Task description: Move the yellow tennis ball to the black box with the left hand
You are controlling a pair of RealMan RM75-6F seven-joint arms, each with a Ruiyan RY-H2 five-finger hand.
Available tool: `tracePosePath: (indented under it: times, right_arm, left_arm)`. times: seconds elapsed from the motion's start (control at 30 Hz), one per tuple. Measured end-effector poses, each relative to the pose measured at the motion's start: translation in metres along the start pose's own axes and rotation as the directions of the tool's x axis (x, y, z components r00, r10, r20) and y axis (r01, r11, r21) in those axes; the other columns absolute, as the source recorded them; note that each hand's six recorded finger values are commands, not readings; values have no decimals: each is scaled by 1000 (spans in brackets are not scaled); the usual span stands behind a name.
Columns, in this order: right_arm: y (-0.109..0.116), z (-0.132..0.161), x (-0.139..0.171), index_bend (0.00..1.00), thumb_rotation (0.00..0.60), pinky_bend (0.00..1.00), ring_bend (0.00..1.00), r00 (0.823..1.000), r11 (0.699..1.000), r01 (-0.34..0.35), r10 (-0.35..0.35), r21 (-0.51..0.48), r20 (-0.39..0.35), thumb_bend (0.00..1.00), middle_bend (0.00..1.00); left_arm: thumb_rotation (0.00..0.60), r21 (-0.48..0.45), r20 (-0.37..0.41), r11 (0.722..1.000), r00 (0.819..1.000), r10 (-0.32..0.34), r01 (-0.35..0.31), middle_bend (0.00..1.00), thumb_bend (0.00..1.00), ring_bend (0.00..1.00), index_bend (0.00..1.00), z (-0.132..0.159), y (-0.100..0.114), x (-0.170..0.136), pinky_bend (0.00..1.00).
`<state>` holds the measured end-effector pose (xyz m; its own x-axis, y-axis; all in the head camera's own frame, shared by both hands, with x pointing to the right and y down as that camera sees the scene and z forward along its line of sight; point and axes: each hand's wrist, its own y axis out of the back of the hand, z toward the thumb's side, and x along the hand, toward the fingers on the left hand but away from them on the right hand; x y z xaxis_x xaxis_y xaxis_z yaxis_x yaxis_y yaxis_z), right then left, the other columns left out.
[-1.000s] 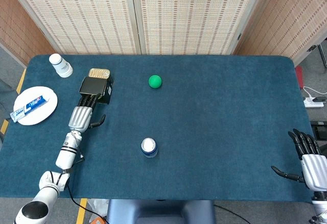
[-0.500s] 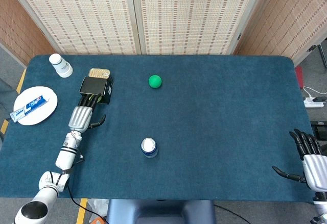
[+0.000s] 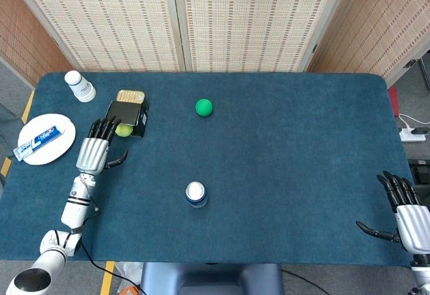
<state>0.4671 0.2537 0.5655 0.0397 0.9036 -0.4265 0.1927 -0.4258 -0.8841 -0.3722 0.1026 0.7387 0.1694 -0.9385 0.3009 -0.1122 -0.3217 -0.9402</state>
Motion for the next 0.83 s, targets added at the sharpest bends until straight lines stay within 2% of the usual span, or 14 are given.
tracePosePath:
  times: [0.03, 0.07, 0.2, 0.3, 0.33, 0.43, 0.47, 0.53, 0.63, 0.7, 0.83]
  right_arm:
    - [0, 1, 1, 0, 501, 0, 0, 1000, 1000, -1, 1, 0, -5, 0, 0]
    - [0, 1, 2, 0, 500, 0, 0, 1000, 1000, -1, 1, 2, -11, 0, 0]
    - [0, 4, 8, 0, 499, 0, 0, 999, 1000, 1, 0, 7, -37, 0, 0]
    - [0, 3, 12, 0, 500, 0, 0, 999, 1000, 0, 0, 6, -39, 0, 0]
    - [0, 2, 13, 0, 500, 0, 0, 999, 1000, 2, -2, 3, -38, 0, 0]
    - [0, 2, 15, 0, 499, 0, 0, 999, 1000, 8, -8, 0, -39, 0, 0]
    - [0, 2, 15, 0, 499, 0, 0, 999, 1000, 7, -7, 2, -40, 0, 0]
    - [-2, 3, 15, 0, 499, 0, 0, 999, 1000, 4, -3, 10, -44, 0, 0]
    - [-6, 7, 14, 0, 499, 0, 0, 999, 1000, -8, 9, 30, -53, 0, 0]
    - [-9, 10, 14, 0, 499, 0, 0, 998, 999, -20, 23, 41, -64, 0, 0]
    - [-11, 12, 16, 0, 500, 0, 0, 997, 999, -23, 26, 39, -67, 0, 0]
  left_arm:
    - [220, 9, -4, 1000, 1000, 13, -13, 0, 351, 0, 28, -3, 2, -4, 0]
    - [247, 20, -8, 999, 999, 32, -32, 0, 353, 0, 34, -5, 5, -9, 0]
    - [253, 76, -28, 989, 991, 128, -126, 0, 357, 0, 116, -18, 22, -49, 12]
    - [249, 67, -46, 991, 991, 123, -120, 31, 357, 11, 222, -25, 26, -88, 55]
    - [251, 54, -50, 993, 992, 112, -109, 86, 358, 53, 271, -25, 26, -101, 110]
    - [284, -19, -72, 994, 991, 109, -110, 291, 358, 264, 402, -20, 29, -148, 391]
    - [292, -41, -84, 990, 988, 128, -132, 316, 358, 289, 413, -19, 34, -161, 419]
    - [299, -84, -115, 976, 975, 192, -202, 334, 358, 301, 417, -19, 47, -190, 395]
    - [302, -101, -153, 953, 951, 269, -286, 325, 358, 301, 416, -28, 64, -228, 354]
    - [296, -79, -163, 953, 947, 277, -293, 321, 358, 301, 415, -42, 70, -251, 346]
    - [302, -14, -168, 972, 958, 231, -237, 328, 358, 301, 414, -70, 73, -285, 329]
